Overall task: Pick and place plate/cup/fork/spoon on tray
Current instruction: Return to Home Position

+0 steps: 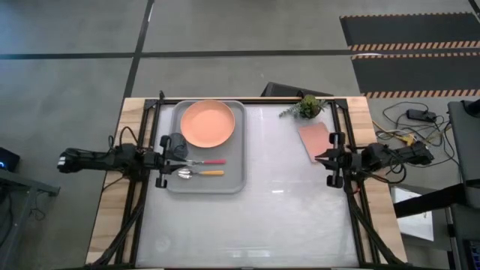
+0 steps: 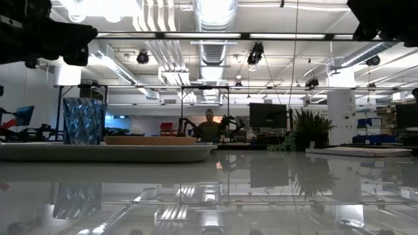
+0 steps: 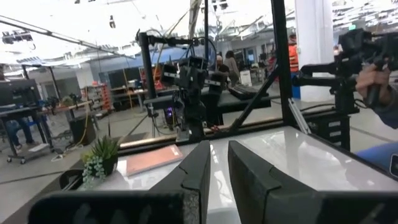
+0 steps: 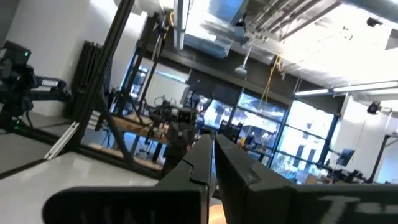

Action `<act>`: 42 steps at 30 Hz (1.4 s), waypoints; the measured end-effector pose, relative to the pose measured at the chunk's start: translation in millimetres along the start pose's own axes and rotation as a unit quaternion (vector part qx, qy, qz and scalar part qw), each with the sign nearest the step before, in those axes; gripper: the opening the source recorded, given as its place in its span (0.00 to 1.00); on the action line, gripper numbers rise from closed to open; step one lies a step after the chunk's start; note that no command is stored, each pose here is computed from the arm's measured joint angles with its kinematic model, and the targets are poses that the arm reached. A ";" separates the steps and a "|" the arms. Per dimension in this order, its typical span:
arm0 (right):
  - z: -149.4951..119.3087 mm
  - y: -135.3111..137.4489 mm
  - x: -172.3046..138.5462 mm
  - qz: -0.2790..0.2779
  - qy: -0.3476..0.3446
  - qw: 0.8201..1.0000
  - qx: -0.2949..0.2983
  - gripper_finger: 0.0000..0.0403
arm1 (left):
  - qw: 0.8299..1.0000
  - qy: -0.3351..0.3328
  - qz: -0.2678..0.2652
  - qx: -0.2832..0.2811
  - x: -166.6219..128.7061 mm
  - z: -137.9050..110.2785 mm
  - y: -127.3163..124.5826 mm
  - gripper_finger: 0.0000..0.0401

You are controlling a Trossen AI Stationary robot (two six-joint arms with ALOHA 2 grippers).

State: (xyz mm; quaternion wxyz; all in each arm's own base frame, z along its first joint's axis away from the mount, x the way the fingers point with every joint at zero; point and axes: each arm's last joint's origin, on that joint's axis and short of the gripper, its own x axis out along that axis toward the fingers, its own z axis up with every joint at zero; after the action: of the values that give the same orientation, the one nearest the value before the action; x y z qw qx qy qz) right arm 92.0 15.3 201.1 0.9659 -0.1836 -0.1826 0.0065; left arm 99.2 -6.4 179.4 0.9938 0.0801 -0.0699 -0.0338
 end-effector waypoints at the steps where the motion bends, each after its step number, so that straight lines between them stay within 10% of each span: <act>1: 1.0 -0.6 -1.4 -0.002 -0.005 1.000 -0.002 0.02 | 1.000 0.003 0.000 0.000 0.4 -0.5 -0.1 0.10; 42: -12.4 5.2 0.1 0.017 0.087 0.992 0.091 0.02 | 0.992 0.126 -0.022 -0.002 13.3 -24.9 -3.9 0.10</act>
State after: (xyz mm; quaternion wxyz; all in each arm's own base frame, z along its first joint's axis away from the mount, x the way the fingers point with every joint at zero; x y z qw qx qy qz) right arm 96.7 15.7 188.5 0.9905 -0.0980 -0.0937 0.0237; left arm 115.7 -7.5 156.2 0.9938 0.0830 0.0581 -0.0453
